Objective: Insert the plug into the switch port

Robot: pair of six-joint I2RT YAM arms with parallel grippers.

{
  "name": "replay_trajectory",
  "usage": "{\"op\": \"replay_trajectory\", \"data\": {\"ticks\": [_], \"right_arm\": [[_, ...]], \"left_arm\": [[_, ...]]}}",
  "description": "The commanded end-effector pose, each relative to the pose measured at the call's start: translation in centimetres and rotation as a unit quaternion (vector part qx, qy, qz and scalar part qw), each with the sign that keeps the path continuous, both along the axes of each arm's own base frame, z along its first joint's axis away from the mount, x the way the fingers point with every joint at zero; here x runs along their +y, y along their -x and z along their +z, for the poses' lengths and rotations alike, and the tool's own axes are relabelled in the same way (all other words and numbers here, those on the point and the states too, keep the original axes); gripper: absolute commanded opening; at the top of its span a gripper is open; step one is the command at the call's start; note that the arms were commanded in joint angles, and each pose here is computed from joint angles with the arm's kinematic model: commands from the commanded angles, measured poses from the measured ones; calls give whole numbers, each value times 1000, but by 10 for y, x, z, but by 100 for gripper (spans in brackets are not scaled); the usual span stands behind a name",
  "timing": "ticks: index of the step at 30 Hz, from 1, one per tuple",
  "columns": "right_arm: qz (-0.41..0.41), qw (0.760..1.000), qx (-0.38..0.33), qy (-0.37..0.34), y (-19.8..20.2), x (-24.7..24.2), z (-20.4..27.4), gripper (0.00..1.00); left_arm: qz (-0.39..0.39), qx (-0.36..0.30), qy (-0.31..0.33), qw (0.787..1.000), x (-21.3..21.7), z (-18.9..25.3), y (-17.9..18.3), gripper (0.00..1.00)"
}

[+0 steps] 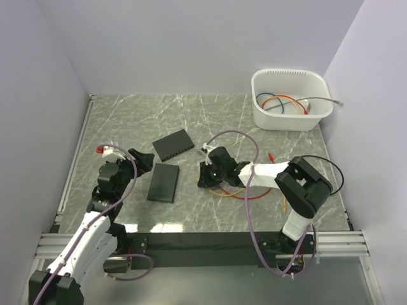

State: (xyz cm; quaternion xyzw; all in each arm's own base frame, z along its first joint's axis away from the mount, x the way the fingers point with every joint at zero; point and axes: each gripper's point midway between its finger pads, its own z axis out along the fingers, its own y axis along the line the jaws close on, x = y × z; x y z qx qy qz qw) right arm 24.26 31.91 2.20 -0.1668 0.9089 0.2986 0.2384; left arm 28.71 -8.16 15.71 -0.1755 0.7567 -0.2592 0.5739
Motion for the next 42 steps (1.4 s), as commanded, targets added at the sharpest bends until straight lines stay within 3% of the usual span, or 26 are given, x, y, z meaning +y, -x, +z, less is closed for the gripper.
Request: {"op": "replay_trajectory", "data": {"ticks": [1,8,9,17,27,31,42], "right_arm": [[17,999,-6,-32,3,8,10,23],[47,997,-34,-60,15,15,33,6],[59,996,-43,-59,20,18,36,0],[93,984,-140,-51,44,33,67,0],[120,966,-203,-101,64,51,110,0],[126,962,-215,-115,68,57,119,0],[102,957,-238,-129,63,59,137,0]], "left_arm": [[-8,-8,3,1000,-4,5,2,92],[-82,-9,23,996,-42,13,14,90],[-88,-3,27,996,-46,12,15,90],[-120,103,76,984,-93,-17,34,86],[-144,116,104,977,-118,8,46,84],[-139,133,97,977,-119,-1,51,83],[-159,131,100,973,-135,7,55,56]]}}
